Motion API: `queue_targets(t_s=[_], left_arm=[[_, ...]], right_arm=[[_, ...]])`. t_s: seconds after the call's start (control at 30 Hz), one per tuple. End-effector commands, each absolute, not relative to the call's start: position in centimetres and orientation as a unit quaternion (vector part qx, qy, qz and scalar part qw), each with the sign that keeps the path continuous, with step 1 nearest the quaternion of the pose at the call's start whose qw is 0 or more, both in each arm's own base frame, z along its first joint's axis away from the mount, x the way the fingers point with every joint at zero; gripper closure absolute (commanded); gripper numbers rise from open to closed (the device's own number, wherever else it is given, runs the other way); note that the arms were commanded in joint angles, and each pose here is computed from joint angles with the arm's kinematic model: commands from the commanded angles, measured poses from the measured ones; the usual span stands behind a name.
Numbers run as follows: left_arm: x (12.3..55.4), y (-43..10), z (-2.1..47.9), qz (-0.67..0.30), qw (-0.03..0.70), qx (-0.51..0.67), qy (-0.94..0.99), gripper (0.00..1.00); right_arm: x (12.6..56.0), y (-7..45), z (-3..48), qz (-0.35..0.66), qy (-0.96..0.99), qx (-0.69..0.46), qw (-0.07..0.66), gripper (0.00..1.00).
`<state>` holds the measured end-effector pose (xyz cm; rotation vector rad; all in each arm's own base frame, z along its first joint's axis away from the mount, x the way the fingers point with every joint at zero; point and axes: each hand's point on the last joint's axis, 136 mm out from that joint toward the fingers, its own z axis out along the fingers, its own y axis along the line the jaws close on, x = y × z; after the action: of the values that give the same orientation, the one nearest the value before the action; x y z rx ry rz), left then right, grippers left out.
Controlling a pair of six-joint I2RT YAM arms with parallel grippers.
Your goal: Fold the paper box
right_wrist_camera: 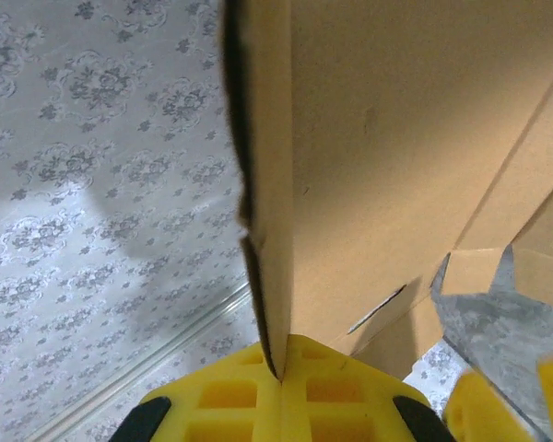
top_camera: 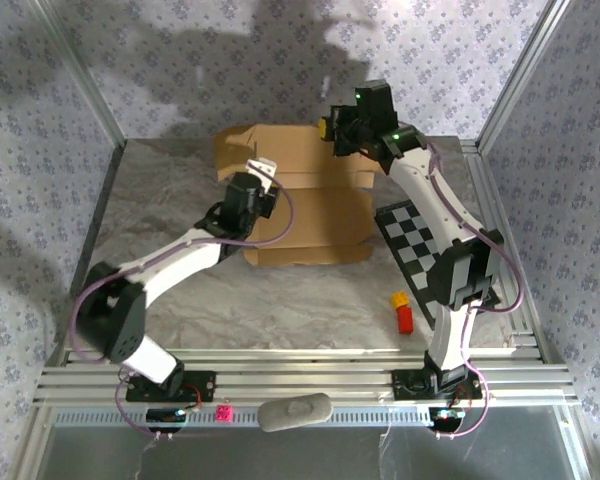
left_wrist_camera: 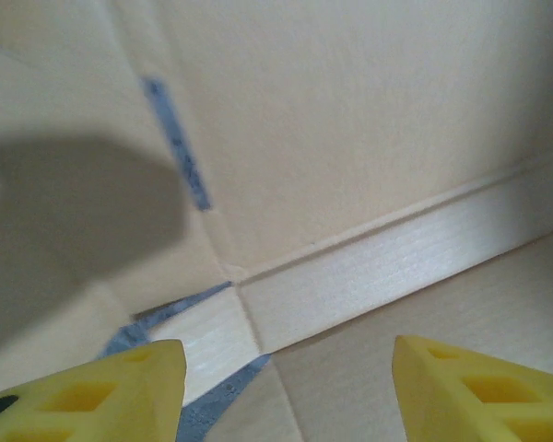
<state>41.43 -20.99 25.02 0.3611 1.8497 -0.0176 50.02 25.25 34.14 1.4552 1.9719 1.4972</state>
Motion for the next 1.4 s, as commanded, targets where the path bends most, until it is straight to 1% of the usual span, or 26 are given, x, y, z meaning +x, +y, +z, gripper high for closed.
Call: queue_targets(t_s=[0.0, 0.03, 0.1, 0.17, 0.23, 0.33, 0.4, 0.63, 0.77, 0.87, 0.93, 1.0, 1.07, 1.1, 1.2, 1.3, 1.37], left_arm=[[38.4, -19.2, 31.2, -0.101, 0.621, 0.126, 0.767, 0.39], [37.9, -18.3, 31.5, -0.123, 0.617, 0.121, 0.768, 0.39], [37.8, -15.4, 31.1, -0.135, 0.609, 0.099, 0.775, 0.38], [38.4, -12.8, 30.0, -0.141, 0.600, 0.085, 0.783, 0.36], [39.3, -11.5, 29.4, -0.159, 0.600, 0.087, 0.779, 0.34], [40.5, -12.0, 28.6, -0.160, 0.601, 0.123, 0.773, 0.30], [41.5, -12.4, 28.4, -0.155, 0.604, 0.139, 0.769, 0.30], [46.6, -11.6, 28.7, -0.110, 0.621, 0.120, 0.767, 0.29], [48.4, -12.5, 29.1, -0.119, 0.624, 0.128, 0.761, 0.30], [49.0, -13.8, 29.2, -0.132, 0.623, 0.140, 0.759, 0.34], [49.3, -14.1, 29.0, -0.124, 0.620, 0.136, 0.763, 0.41], [49.7, -13.9, 28.5, -0.115, 0.612, 0.126, 0.772, 0.52], [50.0, -13.5, 28.0, -0.109, 0.606, 0.115, 0.779, 0.69], [50.0, -13.5, 27.7, -0.108, 0.603, 0.113, 0.783, 0.73], [50.0, -13.5, 26.9, -0.099, 0.595, 0.111, 0.790, 0.75], [50.0, -13.3, 25.9, -0.069, 0.586, 0.096, 0.802, 0.83], [50.0, -13.0, 25.4, -0.041, 0.583, 0.078, 0.808, 0.90]], right_arm=[[50.3, 24.0, 36.2, 0.534, 0.696, 0.447, 0.175, 1.00], [50.5, 23.8, 36.1, 0.536, 0.699, 0.438, 0.177, 1.00], [50.7, 23.6, 35.5, 0.535, 0.706, 0.433, 0.168, 1.00], [50.8, 23.4, 35.0, 0.535, 0.708, 0.431, 0.162, 1.00], [50.8, 23.5, 34.6, 0.535, 0.709, 0.432, 0.156, 1.00], [51.1, 23.6, 34.2, 0.535, 0.707, 0.437, 0.151, 1.00], [51.2, 23.8, 34.0, 0.538, 0.705, 0.438, 0.147, 1.00], [51.3, 24.1, 33.9, 0.543, 0.701, 0.441, 0.135, 1.00], [51.4, 24.4, 33.9, 0.545, 0.700, 0.441, 0.132, 1.00], [51.5, 24.6, 33.8, 0.547, 0.700, 0.441, 0.131, 1.00], [51.5, 24.9, 33.8, 0.548, 0.701, 0.438, 0.129, 1.00], [51.6, 25.1, 33.6, 0.548, 0.701, 0.438, 0.127, 1.00], [51.6, 25.5, 33.3, 0.549, 0.701, 0.437, 0.124, 1.00], [51.6, 25.7, 33.0, 0.549, 0.701, 0.438, 0.122, 1.00], [51.6, 26.1, 32.7, 0.554, 0.697, 0.440, 0.117, 1.00], [51.7, 26.5, 32.3, 0.552, 0.698, 0.441, 0.116, 1.00], [51.7, 26.7, 32.3, 0.554, 0.697, 0.442, 0.115, 1.00]])
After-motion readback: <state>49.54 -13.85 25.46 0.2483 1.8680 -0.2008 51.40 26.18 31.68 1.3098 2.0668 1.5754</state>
